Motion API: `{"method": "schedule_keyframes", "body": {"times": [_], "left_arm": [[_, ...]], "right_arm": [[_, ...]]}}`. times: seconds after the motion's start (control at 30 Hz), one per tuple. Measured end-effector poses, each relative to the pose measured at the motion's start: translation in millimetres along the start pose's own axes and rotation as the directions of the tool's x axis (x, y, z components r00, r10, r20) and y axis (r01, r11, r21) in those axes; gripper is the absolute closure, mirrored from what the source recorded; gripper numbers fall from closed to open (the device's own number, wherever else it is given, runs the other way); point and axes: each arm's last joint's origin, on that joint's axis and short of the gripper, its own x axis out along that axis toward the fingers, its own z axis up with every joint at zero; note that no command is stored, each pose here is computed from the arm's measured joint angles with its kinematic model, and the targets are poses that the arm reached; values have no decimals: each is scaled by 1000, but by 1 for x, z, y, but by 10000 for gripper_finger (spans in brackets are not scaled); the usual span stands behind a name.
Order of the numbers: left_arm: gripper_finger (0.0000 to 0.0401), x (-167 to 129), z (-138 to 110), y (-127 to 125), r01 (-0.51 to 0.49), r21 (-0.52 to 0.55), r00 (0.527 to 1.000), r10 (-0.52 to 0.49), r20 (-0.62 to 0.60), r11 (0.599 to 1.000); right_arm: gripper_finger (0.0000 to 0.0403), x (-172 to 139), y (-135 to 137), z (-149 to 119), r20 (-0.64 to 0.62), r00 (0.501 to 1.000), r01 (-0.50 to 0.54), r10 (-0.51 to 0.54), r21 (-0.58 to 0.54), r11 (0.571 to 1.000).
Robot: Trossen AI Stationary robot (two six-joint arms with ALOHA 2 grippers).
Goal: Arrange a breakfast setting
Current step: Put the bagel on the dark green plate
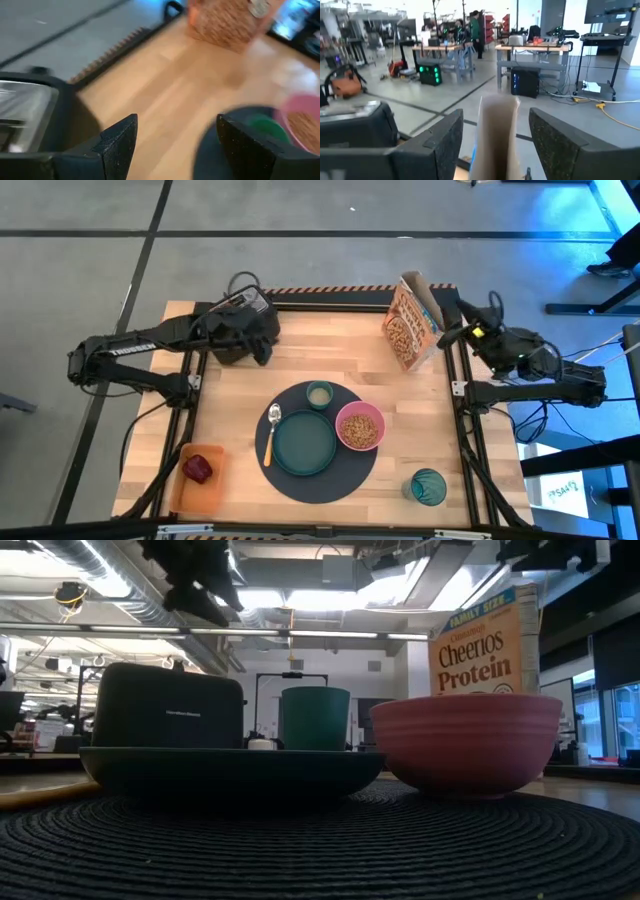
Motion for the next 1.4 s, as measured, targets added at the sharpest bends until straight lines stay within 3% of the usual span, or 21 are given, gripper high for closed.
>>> {"method": "schedule_keyframes", "body": {"times": [0.27,0.5,0.67,0.87,1.4], "left_arm": [[165,-10,9,45,-165,-58,986,166,23,985],[190,-7,2,107,-308,-72,943,294,-158,949],[200,-10,-4,133,-375,-71,906,349,-241,924],[224,-10,-7,146,-380,-44,893,354,-276,924],[313,8,-11,153,-385,5,852,357,-384,923]], "right_arm": [[186,0,2,21,26,999,-20,19,38,999],[186,11,21,28,9,998,-70,70,24,997],[186,21,34,26,-14,996,-87,87,32,996],[186,28,44,18,-54,994,-96,98,43,994],[199,31,49,17,-61,991,-109,116,101,989]]}}
